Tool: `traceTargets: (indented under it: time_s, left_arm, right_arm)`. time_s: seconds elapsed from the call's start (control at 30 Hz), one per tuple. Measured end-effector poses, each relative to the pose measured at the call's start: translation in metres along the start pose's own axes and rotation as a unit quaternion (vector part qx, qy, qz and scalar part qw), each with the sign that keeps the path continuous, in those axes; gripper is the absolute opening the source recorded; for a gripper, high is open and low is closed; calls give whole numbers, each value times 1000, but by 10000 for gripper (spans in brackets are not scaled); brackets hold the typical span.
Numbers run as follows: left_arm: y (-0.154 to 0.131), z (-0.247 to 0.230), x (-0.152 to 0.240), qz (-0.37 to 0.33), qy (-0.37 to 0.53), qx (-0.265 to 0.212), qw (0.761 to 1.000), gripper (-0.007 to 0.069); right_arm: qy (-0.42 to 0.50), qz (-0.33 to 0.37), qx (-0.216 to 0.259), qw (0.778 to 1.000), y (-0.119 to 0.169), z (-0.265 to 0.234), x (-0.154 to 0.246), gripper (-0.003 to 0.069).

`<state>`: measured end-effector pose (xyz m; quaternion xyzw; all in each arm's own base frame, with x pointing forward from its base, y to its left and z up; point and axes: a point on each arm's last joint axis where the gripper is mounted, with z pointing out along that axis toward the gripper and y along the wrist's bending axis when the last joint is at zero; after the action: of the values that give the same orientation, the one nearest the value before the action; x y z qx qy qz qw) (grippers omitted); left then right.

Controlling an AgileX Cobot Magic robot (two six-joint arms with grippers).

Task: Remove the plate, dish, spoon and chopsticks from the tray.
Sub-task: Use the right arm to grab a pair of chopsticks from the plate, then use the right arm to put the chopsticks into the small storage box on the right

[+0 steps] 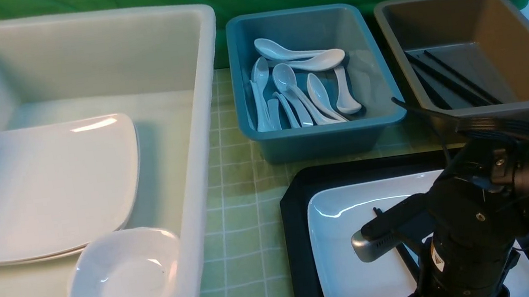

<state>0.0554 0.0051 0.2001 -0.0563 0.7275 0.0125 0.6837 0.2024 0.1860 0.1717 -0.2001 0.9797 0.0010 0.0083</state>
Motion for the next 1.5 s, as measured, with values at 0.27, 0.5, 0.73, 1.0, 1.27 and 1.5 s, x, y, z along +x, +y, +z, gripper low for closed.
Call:
traceTargets:
  time_s: [0.27, 0.5, 0.73, 1.0, 1.27, 1.5]
  left_arm:
    - [0, 0, 0, 0, 0, 0, 1000, 222]
    - [0, 0, 0, 0, 0, 0, 1000, 222]
    - [0, 0, 0, -1, 0, 0, 1000, 222]
    - [0, 0, 0, -1, 0, 0, 1000, 222]
    - [0, 0, 0, -1, 0, 0, 1000, 222]
    - [0, 0, 0, 0, 0, 0, 1000, 222]
  right_arm:
    - [4, 18, 4, 1000, 0, 7, -2, 399]
    - [-3, 34, 1, 999, 2, 10, -5, 273]
    - [-8, 27, -3, 1000, 2, 3, -4, 108]
    - [-54, 6, -21, 998, -7, -67, 32, 108]
    - [-258, 55, 0, 965, -58, -165, 35, 108]
    - [-377, 145, 53, 913, -134, -197, -25, 108]
